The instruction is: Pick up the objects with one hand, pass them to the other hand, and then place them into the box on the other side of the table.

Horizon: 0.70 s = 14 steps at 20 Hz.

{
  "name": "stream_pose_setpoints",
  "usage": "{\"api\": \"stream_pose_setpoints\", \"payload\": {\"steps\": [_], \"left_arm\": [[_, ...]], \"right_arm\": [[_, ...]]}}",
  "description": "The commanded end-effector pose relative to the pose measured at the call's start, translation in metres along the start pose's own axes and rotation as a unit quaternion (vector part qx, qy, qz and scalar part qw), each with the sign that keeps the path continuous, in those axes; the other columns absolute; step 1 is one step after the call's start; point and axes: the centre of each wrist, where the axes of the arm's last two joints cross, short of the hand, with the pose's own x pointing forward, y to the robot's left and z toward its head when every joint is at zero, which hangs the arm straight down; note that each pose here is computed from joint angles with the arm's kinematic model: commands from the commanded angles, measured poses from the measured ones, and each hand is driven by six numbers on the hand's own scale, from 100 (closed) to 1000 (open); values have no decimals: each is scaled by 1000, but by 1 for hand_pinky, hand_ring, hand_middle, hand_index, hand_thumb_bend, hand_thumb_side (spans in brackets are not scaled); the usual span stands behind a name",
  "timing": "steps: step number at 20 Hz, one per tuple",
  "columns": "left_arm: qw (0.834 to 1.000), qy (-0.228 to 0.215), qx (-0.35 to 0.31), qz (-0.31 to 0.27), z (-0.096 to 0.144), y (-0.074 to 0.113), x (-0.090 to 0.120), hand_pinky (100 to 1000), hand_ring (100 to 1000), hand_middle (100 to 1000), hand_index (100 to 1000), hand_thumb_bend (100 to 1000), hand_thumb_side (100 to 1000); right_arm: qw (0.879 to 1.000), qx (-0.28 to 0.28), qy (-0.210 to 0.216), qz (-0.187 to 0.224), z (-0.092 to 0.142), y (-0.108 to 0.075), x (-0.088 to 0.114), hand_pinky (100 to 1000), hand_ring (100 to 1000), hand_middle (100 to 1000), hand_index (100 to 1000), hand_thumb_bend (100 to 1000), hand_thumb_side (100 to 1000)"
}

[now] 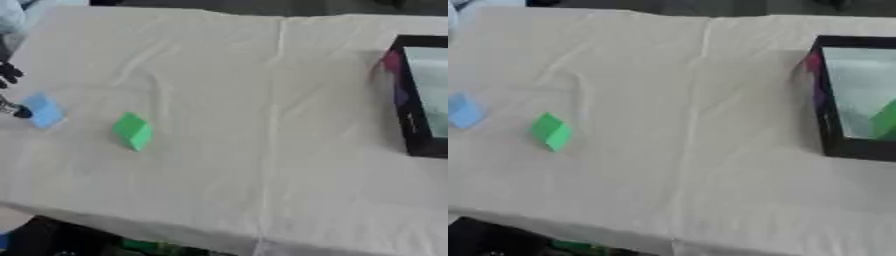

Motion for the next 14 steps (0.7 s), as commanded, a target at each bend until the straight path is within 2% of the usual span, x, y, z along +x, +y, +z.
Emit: {"api": "stream_pose_setpoints", "payload": {"steps": [1,6,14], "left_arm": [[1000,17,25,-1,6,13,-2,824,854,788,852,639,100],[999,32,40,-13,1,11,3,822,855,788,841,670,100],[995,80,57,-33,-11,4,4,817,857,790,814,682,100]], "right_arm": [[1000,-5,-6,21,0,-15,7,1000,954,914,909,100,332],[1000,-2,-5,24,1,-14,5,1000,953,912,908,100,325],[1000,2,0,26,3,-10,2,1000,951,910,907,100,317]]}}
